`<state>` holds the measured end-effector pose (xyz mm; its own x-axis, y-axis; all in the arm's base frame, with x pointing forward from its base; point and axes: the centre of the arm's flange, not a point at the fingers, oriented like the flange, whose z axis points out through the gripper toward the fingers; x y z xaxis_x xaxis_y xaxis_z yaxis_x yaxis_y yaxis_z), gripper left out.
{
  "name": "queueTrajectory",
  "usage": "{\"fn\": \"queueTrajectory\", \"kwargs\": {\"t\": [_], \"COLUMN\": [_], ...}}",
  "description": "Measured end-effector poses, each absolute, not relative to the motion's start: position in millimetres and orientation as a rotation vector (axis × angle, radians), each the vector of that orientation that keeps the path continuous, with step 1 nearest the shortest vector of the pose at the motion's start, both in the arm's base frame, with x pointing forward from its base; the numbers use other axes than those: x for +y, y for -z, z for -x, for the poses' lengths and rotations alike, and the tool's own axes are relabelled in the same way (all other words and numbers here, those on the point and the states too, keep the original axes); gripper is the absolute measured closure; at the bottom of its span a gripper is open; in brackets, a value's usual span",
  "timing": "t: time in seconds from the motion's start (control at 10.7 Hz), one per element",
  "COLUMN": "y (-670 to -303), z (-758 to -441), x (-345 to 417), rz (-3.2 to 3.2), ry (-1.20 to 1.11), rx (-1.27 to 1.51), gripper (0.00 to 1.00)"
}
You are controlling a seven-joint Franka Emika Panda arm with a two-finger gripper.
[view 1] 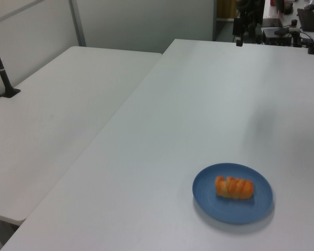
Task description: Put the bread on the table
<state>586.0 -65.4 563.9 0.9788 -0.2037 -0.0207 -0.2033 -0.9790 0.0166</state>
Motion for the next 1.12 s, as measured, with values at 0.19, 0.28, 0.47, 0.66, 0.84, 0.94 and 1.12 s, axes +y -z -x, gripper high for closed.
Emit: {"fn": "queueTrajectory", "kwargs": {"t": [0.19, 0.28, 0.47, 0.66, 0.84, 0.94, 1.12], "y": [-563.9, -563.9, -563.9, -561.4, -555.2, -554.8, -554.9], "z": [-586.0, -586.0, -586.0, -586.9, -591.5, -593.3, -589.1], "x": [-65.5, -65.5, -65.9, -64.7, -47.2, -22.3, 55.3], "rz": [-3.111, -3.111, -3.107, -3.096, -3.099, -3.108, -3.124], "ry": [0.035, 0.035, 0.035, 0.042, 0.055, 0.055, 0.055], "rx": [-0.320, -0.320, -0.319, -0.310, -0.260, -0.194, -0.059], "gripper": [0.00, 0.00, 0.00, 0.00, 0.00, 0.00, 0.00]}}
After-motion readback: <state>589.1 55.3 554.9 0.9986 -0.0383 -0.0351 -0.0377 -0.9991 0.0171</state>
